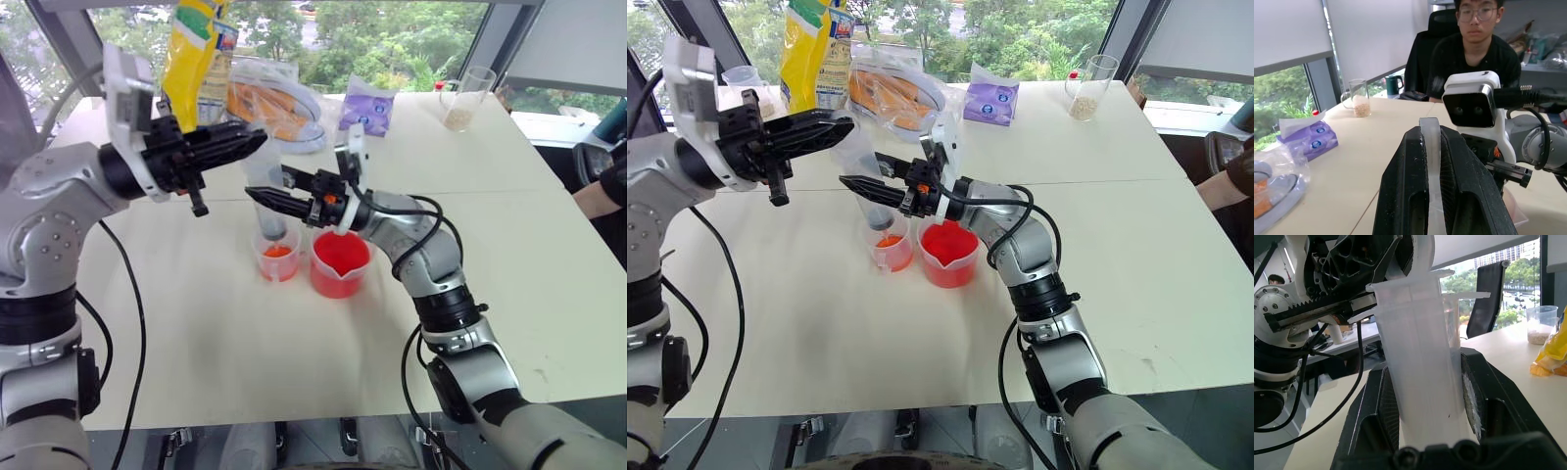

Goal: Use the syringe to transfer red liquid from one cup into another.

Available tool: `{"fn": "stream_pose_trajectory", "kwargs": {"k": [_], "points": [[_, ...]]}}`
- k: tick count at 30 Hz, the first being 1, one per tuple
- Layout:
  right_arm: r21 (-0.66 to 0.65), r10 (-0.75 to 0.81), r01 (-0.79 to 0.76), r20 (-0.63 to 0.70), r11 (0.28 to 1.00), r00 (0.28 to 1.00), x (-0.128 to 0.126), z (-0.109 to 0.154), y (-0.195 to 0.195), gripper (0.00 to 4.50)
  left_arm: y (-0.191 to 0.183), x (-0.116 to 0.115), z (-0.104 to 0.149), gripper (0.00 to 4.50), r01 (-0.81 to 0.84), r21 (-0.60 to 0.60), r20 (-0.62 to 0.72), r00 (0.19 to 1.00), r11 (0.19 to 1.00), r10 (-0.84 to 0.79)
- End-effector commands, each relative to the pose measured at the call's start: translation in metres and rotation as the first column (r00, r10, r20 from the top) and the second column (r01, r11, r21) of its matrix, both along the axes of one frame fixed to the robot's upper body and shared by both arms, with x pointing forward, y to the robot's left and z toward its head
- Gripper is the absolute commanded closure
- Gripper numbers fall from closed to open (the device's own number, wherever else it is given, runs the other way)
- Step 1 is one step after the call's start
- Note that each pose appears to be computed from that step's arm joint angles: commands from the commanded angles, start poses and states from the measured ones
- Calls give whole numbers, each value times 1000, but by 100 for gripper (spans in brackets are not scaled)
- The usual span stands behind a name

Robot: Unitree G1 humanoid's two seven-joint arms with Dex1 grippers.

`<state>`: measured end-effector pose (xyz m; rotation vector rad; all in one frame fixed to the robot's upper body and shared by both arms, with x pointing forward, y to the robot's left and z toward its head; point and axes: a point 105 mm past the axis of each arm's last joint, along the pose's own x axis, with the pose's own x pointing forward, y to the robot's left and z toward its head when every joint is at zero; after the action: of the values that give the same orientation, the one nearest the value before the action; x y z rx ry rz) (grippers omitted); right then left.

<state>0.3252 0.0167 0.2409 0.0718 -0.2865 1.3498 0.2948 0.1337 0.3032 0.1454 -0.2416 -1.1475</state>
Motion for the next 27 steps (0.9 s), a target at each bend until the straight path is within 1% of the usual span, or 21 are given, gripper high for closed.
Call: {"fn": "stream_pose_trajectory", "kwargs": {"k": [1,4,9,10,11,13,17,18,23,27], "points": [[155,-21,-4,157,988,987,-9,61,-12,312,-14,-4,-31,448,61,80,-101,993,995,-53],[156,-21,-4,154,988,988,-9,62,-12,312,-14,-4,-32,448,54,85,-102,994,995,-46],[136,-11,-7,130,991,991,-8,52,-10,312,-11,0,-23,448,28,59,-101,995,998,-22],[132,-9,-8,126,991,992,-9,50,-9,312,-11,1,-21,363,22,52,-102,995,998,-17],[129,-8,-8,120,992,993,-9,47,-9,312,-10,2,-19,330,18,44,-104,995,999,-13],[125,-4,-9,108,992,994,-10,43,-7,312,-8,5,-14,234,-7,25,-92,996,1000,10],[115,12,-21,81,993,997,-13,34,-4,312,-3,11,-3,25,-49,-18,-73,996,999,47],[112,15,-23,74,993,997,-14,32,-3,312,-1,10,-2,10,-52,-20,-70,996,998,51],[104,19,-24,50,994,999,-14,25,-2,312,6,4,-1,10,-48,-16,-67,997,999,47],[103,9,-14,47,995,999,-12,27,-5,312,20,-5,-13,10,-62,35,-86,994,997,65]]}}
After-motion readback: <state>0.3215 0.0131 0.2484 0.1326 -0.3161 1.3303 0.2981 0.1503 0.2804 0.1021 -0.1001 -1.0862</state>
